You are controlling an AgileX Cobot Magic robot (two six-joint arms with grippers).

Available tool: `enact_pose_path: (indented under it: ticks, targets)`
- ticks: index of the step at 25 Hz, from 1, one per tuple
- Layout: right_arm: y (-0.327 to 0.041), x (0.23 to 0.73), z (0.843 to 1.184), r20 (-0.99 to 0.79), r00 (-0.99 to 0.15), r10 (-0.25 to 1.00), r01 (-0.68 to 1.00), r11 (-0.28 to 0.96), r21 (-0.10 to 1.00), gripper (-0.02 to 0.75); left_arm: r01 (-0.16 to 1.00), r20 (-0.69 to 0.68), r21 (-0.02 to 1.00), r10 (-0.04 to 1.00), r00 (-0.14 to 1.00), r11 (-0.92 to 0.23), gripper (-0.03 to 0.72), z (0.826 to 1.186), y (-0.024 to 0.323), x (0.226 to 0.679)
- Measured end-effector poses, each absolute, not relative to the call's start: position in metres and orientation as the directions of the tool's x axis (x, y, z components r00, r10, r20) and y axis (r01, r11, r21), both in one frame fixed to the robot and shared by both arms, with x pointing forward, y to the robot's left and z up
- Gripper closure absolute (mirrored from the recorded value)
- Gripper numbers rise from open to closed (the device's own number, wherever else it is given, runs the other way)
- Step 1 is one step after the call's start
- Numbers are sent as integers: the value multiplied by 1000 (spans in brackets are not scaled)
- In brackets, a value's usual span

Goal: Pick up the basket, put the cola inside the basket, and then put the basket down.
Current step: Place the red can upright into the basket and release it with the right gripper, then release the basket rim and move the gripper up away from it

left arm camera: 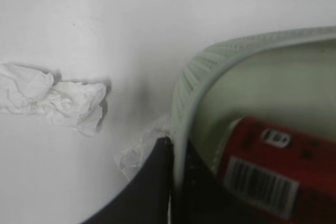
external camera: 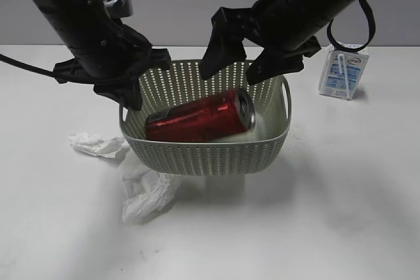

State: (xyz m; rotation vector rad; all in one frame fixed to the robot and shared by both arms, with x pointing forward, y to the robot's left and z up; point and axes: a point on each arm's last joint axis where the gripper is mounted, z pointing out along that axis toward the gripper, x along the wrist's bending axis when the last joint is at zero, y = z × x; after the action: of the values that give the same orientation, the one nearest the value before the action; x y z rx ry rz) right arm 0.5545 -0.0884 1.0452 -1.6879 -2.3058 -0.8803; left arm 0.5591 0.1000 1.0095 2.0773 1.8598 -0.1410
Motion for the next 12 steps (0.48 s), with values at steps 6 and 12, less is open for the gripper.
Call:
enact_pose_path:
  ticks: [6, 12]
  targets:
    - [-94, 567, 1080, 359, -432, 827, 861, 259, 438, 80, 980, -301, 180, 944, 133, -81, 691, 1009, 100, 558]
    - [-158, 595, 1102, 181, -320, 930, 874, 216, 435, 85, 984, -302, 158, 944, 130, -85, 691, 1009, 100, 556]
